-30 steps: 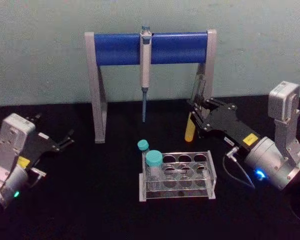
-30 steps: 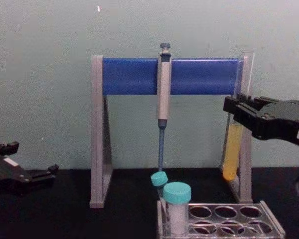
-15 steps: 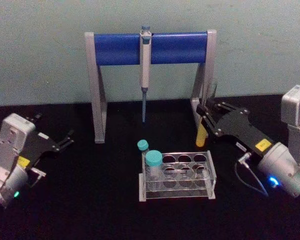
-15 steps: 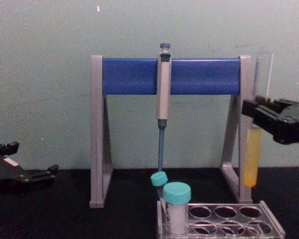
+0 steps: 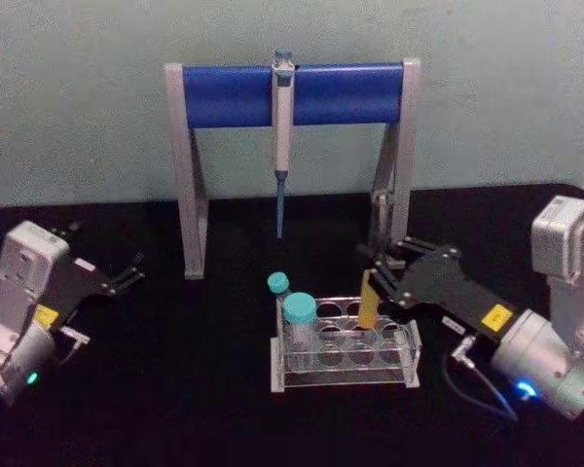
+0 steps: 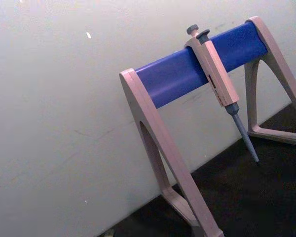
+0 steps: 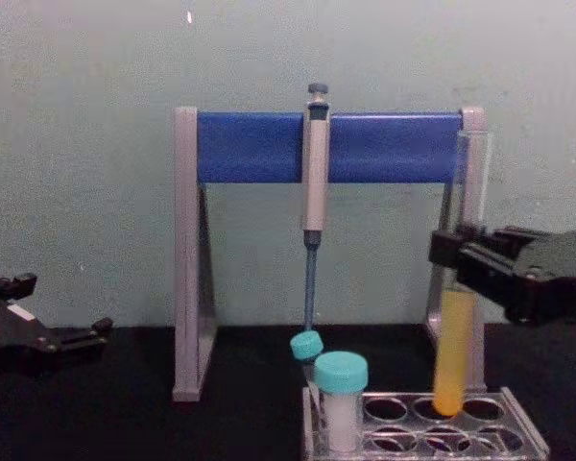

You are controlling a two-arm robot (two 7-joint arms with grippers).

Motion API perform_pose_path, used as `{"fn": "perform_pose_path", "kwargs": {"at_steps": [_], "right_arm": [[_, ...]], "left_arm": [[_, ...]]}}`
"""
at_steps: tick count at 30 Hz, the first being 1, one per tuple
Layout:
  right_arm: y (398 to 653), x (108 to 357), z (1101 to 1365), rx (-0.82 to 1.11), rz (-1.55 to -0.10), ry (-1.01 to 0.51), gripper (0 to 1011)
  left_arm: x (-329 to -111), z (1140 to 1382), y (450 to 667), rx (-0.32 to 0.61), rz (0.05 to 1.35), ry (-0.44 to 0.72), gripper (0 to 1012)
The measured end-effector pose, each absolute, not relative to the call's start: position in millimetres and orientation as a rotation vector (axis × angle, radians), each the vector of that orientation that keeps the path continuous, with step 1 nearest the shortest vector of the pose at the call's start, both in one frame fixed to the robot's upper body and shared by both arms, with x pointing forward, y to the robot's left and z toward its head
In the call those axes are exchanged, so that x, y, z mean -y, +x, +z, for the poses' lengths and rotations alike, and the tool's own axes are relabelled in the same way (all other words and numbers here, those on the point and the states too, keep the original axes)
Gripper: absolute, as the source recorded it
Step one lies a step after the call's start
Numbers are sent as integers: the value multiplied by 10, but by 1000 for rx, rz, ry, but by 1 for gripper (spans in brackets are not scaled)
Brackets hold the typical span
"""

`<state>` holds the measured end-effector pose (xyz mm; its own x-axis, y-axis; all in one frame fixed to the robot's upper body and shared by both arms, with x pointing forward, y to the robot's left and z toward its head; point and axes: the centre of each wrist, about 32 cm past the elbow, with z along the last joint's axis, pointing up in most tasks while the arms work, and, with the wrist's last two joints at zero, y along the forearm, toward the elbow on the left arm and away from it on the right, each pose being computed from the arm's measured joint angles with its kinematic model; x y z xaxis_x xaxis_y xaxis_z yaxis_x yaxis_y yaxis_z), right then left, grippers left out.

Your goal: Pick up the test tube from the test tube rack, shake it, then place it back into the test tube rack.

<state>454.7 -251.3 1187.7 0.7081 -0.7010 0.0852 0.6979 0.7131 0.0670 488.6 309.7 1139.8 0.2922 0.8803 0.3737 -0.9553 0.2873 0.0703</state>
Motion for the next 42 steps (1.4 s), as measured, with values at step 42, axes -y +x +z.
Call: {"fn": "perform_pose_path", "kwargs": {"at_steps": [42], "right_arm": [[4947,2524,11905,136,-861,57,229]], "left_arm": [[-3097,11398,4886,285,1248,305,1010]]}}
